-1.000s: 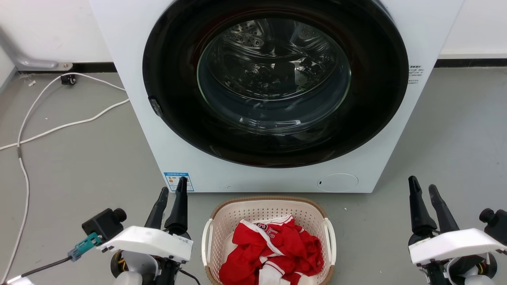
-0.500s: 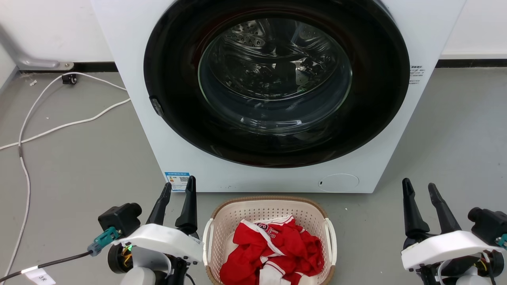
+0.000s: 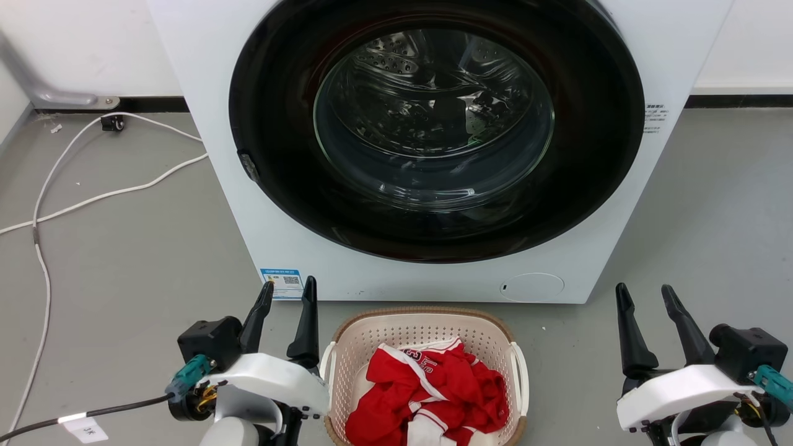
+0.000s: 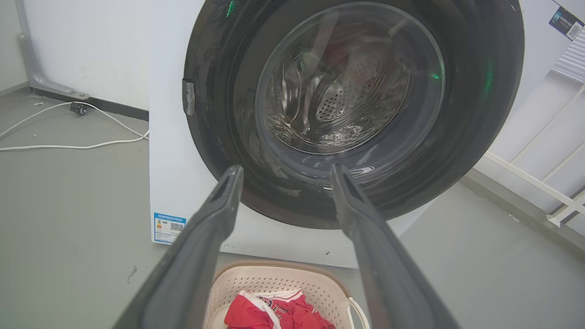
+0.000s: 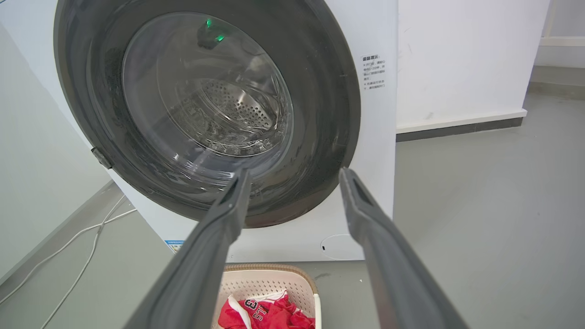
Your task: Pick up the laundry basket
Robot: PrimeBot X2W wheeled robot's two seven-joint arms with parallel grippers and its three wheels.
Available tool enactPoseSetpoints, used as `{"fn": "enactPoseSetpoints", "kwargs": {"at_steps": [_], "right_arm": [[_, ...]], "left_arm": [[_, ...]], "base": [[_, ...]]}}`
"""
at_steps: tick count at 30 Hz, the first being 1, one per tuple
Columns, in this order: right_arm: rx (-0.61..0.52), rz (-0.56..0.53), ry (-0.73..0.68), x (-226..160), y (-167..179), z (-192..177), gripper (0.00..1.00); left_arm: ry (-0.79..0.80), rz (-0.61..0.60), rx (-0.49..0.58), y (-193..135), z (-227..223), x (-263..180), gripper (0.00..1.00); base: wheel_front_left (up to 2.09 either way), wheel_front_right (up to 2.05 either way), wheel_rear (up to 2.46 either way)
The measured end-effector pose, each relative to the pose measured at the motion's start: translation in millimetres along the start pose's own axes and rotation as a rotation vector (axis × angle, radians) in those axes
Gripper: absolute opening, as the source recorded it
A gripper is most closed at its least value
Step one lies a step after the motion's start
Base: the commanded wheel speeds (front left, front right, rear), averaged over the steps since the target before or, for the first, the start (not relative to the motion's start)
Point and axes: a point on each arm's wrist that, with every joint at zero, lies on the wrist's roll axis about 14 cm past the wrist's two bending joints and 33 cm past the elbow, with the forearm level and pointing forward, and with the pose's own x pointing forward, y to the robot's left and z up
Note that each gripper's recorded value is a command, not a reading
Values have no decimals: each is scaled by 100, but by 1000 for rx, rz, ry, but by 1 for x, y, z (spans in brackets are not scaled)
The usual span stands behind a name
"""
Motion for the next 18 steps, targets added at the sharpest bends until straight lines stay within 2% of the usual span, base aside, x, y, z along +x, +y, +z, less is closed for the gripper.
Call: {"fn": "enactPoseSetpoints", "kwargs": {"at_steps": [18], "right_arm": [[-169,23,13,-2,3,-3,100]], "left_arm": [[-4,-41,176,-10,-5,0,100]], "base": [[0,0,0]]}}
